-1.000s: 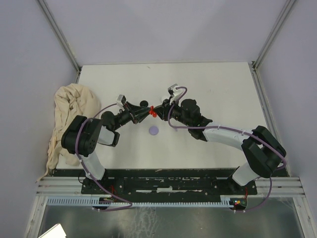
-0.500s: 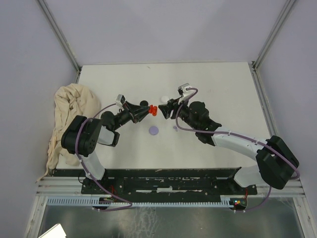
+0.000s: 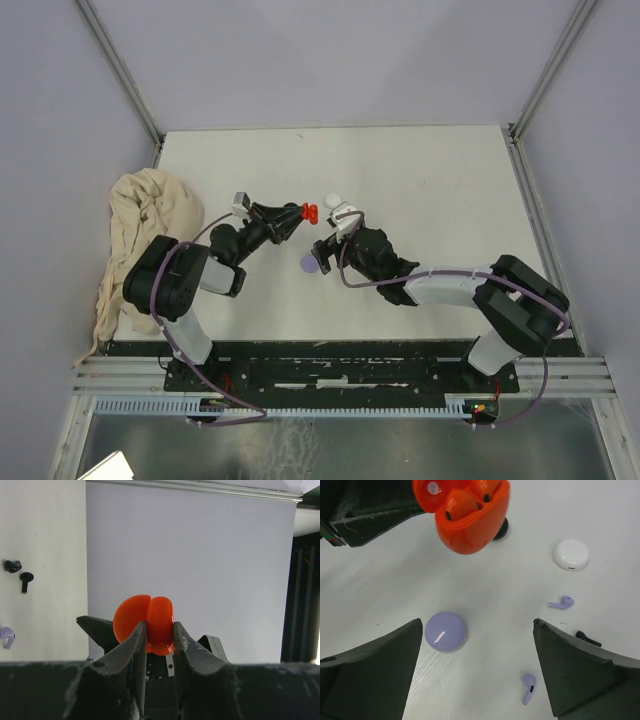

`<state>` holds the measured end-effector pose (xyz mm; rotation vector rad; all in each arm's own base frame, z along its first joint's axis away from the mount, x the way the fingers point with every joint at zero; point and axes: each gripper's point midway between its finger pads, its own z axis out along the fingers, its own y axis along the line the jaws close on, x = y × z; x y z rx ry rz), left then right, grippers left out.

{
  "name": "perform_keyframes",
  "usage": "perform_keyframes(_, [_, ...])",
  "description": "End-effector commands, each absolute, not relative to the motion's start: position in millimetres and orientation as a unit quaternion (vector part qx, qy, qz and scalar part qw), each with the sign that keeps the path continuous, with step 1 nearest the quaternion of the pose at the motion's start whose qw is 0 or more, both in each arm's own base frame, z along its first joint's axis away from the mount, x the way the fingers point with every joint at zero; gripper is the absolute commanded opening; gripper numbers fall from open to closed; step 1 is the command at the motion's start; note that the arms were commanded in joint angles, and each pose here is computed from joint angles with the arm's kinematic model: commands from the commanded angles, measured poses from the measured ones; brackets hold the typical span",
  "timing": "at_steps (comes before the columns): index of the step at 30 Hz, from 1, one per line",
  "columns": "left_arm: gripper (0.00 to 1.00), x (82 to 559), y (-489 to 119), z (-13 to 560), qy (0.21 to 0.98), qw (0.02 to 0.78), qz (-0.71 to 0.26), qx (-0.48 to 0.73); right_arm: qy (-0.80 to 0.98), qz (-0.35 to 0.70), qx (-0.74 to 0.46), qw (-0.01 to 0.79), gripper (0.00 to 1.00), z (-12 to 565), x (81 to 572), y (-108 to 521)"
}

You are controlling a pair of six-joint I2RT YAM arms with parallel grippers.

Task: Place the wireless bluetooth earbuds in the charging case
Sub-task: Close the charging case.

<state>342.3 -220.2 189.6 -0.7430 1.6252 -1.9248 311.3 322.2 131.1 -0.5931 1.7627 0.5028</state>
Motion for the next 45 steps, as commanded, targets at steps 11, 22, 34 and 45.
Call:
perform_keyframes(11, [0.03, 338.4, -234.3, 183.6, 0.591, 0.245, -0.704, -0.308, 0.645, 0.193, -0.196, 0.713, 0.99, 150.1, 346.0, 342.2])
perform_keyframes(22, [0.03, 325.7, -235.8, 167.7, 0.603, 0.225, -0.703, -0.303, 0.641, 0.135, -0.17, 0.736, 1.0, 153.0, 356.5, 321.6])
perform_keyframes(34, [0.03, 325.4, -235.0, 160.1, 0.607, 0.223, -0.697, -0.309, 0.646, 0.067, -0.161, 0.743, 1.0, 159.1, 355.9, 289.7])
perform_keyframes(45, [0.03, 329.4, -235.9, 151.6, 0.618, 0.223, -0.687, -0.31, 0.662, 0.028, -0.122, 0.739, 0.99, 160.8, 353.9, 261.5])
